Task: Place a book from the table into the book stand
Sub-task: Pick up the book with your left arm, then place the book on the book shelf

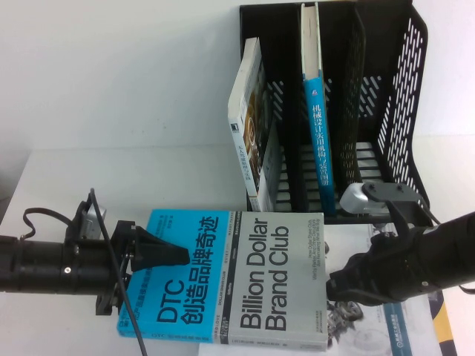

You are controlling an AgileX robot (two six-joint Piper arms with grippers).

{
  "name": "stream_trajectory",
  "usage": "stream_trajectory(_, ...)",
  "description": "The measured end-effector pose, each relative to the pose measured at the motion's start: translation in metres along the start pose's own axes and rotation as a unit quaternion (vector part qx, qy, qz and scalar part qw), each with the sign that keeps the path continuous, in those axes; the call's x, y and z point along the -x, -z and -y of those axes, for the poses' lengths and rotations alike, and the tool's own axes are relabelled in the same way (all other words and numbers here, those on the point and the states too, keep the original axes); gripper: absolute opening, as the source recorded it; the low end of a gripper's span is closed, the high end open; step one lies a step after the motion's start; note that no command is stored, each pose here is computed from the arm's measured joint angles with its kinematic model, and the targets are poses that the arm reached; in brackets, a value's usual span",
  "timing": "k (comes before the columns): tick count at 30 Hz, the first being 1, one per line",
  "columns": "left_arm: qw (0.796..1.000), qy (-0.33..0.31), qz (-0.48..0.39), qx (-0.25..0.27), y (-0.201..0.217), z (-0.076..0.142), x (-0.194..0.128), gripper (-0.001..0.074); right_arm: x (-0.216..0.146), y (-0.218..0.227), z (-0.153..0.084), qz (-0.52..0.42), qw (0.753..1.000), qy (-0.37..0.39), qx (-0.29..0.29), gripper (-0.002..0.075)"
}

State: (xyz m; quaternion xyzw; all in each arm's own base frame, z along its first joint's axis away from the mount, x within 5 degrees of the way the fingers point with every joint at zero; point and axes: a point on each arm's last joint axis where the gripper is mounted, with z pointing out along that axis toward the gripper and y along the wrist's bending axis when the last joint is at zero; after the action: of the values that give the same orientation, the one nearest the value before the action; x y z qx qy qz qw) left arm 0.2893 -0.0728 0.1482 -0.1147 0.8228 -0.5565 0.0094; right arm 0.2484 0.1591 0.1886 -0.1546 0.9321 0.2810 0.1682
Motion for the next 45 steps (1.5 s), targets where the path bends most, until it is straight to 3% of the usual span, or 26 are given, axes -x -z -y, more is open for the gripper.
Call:
stream_trajectory(6, 1.0, 0.0, -0.001, 0.01, 0.0, -0.002, 0.0, 0.0393, 0.006, -0.002, -0.002, 0.01, 1.0, 0.017, 0.007, -0.0001)
stream_trajectory(11, 1.0, 0.003, -0.007, -0.011, 0.002, 0.002, -0.001, 0.0197, 0.007, -0.002, -0.002, 0.006, 0.999, 0.036, -0.001, -0.0001)
stream_trajectory(24, 0.997, -0.067, 0.031, -0.001, 0.036, 0.029, -0.008, 0.0186, 0.006, 0.014, 0.001, -0.013, 0.995, 0.064, -0.069, 0.0)
stream_trajectory(32, 0.989, -0.128, 0.074, 0.014, 0.06, 0.066, -0.028, 0.0183, 0.007, 0.065, 0.002, 0.041, 0.99, 0.094, -0.1, 0.0)
stream_trajectory(42, 0.984, -0.137, 0.113, 0.012, 0.08, 0.107, -0.055, 0.0183, 0.006, 0.115, 0.007, 0.11, 0.982, 0.082, -0.131, -0.0001)
stream_trajectory(45, 0.98, -0.155, 0.125, 0.007, 0.089, 0.128, -0.059, 0.0183, 0.004, 0.119, 0.005, 0.115, 0.981, 0.083, -0.13, -0.0001)
